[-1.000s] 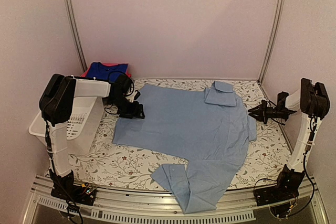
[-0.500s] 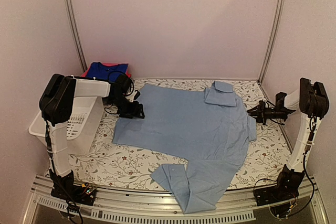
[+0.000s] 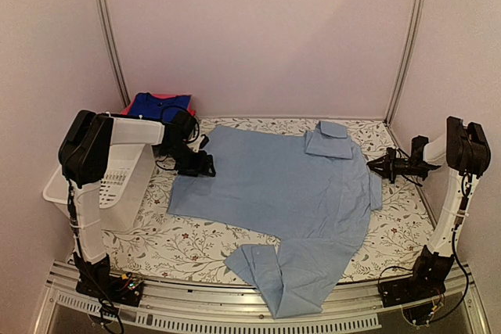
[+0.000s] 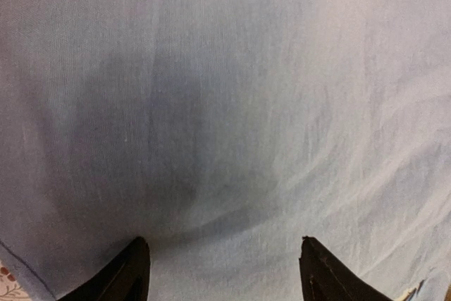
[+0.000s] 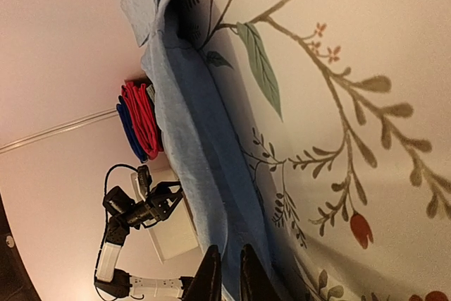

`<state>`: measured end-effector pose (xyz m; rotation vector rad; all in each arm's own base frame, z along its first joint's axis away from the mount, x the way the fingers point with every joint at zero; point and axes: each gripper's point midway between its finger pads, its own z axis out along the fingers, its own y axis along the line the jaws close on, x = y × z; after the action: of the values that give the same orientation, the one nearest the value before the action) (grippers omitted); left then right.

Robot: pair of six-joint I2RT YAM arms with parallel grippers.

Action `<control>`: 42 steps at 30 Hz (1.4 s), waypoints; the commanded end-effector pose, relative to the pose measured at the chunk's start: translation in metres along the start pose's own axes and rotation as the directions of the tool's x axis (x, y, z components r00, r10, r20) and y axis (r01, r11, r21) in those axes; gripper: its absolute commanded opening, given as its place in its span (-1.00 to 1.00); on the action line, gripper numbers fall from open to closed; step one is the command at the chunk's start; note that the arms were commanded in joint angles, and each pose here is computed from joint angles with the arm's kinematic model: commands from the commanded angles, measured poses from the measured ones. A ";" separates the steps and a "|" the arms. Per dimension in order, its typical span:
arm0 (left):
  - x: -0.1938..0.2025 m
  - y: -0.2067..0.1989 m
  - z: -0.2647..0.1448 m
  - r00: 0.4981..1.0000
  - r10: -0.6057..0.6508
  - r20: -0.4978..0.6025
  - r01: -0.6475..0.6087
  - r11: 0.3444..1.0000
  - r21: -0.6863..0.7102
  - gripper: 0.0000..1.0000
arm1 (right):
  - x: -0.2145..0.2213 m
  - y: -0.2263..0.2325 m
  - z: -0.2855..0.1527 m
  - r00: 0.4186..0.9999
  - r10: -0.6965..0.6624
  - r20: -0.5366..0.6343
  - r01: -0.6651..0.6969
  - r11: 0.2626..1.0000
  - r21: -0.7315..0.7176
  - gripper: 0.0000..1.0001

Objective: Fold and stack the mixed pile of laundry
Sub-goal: Flatten out the crumpled shirt at the center of the board.

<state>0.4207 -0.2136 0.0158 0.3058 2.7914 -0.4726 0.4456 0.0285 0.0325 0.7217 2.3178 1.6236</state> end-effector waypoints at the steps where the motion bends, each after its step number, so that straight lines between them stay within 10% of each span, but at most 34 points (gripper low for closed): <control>1: 0.043 0.032 0.029 0.988 -0.056 -0.143 0.046 0.996 -0.074 0.46 | 0.002 -0.002 0.000 1.000 0.001 -0.002 -0.001 1.000 0.017 -0.85; 42: 0.038 0.034 0.031 0.988 -0.060 -0.143 0.049 0.996 -0.078 0.44 | 0.003 -0.009 0.024 0.994 -0.071 -0.082 0.080 0.990 0.117 -0.98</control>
<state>0.4259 -0.2143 0.0157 0.3028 2.7871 -0.4730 0.4505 0.0438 0.0255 0.6004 2.4435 1.5314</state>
